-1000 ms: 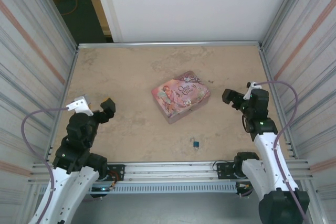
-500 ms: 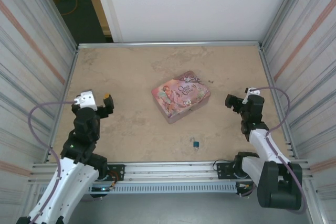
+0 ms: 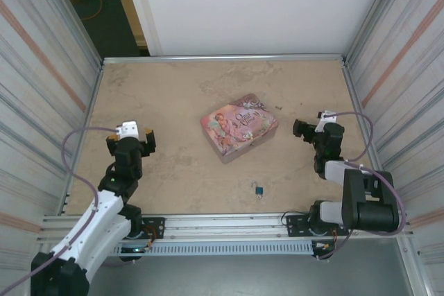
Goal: Unlock the padlock with the key
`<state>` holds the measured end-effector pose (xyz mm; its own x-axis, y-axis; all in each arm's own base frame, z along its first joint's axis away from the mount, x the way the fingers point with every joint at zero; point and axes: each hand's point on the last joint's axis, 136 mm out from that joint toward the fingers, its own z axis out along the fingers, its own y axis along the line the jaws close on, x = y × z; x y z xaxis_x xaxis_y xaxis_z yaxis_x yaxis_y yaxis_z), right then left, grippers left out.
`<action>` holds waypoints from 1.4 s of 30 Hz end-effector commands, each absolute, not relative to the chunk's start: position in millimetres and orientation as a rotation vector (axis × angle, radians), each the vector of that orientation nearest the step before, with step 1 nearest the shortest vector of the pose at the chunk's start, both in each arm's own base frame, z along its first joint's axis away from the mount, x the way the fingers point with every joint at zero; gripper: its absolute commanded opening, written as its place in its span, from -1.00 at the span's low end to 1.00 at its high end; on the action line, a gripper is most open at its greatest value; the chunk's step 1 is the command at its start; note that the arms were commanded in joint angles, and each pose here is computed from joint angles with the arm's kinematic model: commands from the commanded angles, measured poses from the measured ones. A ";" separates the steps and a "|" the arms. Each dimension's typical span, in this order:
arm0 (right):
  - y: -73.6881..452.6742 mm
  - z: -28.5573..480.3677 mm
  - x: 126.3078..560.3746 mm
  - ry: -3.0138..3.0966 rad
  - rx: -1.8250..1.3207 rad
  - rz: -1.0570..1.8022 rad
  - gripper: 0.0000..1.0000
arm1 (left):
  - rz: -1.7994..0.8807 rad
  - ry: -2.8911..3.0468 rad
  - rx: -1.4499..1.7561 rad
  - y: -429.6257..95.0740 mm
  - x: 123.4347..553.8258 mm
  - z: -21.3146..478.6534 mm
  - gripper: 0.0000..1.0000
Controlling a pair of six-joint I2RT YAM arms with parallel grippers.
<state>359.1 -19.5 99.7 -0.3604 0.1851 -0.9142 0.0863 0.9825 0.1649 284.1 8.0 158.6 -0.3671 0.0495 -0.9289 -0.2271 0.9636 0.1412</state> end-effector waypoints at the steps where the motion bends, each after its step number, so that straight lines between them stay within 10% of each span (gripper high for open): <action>1: -21.4 111.7 367.1 1.852 0.139 0.094 0.98 | 0.288 1.877 -0.112 6.4 294.1 164.8 0.97; 42: -16.2 80.9 394.4 1.986 0.120 0.055 0.98 | 0.202 1.832 -0.091 10.8 332.5 137.0 0.97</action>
<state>390.0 -14.9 78.5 -0.4046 0.1417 -0.9034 0.0629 0.9899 0.1270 323.5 15.7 124.3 -0.3345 0.0114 -0.9423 -0.2070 0.9746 0.0853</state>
